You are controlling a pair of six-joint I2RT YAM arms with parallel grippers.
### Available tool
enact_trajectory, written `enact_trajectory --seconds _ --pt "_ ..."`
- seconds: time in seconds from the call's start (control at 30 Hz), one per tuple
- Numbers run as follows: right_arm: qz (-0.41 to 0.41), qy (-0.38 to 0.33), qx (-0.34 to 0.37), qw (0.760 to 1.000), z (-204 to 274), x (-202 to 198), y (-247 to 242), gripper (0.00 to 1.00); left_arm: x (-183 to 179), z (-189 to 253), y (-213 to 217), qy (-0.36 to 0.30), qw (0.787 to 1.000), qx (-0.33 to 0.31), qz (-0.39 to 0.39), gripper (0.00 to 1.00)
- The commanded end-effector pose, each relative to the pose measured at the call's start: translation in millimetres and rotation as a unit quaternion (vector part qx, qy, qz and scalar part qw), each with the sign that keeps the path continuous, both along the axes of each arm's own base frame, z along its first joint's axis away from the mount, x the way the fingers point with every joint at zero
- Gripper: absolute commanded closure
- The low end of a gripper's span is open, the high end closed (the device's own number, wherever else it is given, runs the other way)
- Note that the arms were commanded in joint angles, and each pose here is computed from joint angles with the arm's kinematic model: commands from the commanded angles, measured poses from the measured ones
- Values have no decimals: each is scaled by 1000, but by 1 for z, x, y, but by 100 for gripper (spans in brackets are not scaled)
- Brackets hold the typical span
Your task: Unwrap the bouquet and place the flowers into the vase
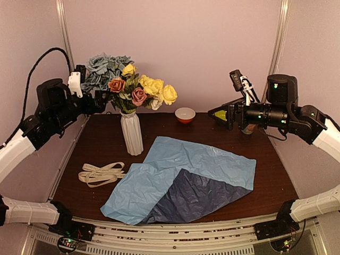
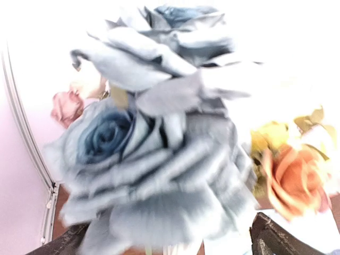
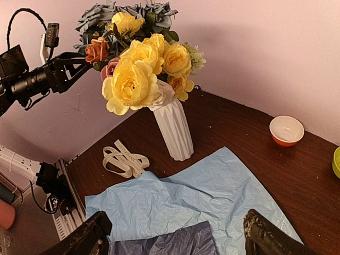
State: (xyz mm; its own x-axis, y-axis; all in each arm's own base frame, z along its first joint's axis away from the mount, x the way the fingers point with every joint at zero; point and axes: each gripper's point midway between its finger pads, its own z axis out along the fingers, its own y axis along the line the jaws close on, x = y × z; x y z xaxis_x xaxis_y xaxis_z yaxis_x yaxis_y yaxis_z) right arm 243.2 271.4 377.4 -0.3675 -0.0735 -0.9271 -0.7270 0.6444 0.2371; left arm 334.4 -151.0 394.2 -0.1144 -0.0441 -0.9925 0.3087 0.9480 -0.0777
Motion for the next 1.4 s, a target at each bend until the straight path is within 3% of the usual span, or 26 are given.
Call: enact_trajectory --seconds 0.0,0.23,0.43,0.57,0.73,0.97,1.2,1.37 --pt "-3 -31 10 999 18 0 -2 13 -32 7 8 15 1000 -2 -23 2" --pt "-6 -47 21 999 32 3 0 13 -65 40 41 -18 1000 -18 12 2" --pt "-57 -101 5 993 77 26 -8 1 -75 105 97 -58 987 16 146 1" --pt "-123 -135 -20 983 113 65 -26 0 -70 145 121 -75 969 79 223 2" --pt "-231 -143 -9 962 149 121 -88 0 -56 164 131 -83 953 113 270 2" --pt "-372 -82 5 925 102 157 -169 0 -37 91 171 -30 939 87 332 2" --pt "-445 -68 -29 892 27 127 -211 0 -44 -30 189 22 937 28 347 2" --pt "-427 -113 -36 897 -29 90 -219 0 -63 -94 194 9 935 -16 354 2"
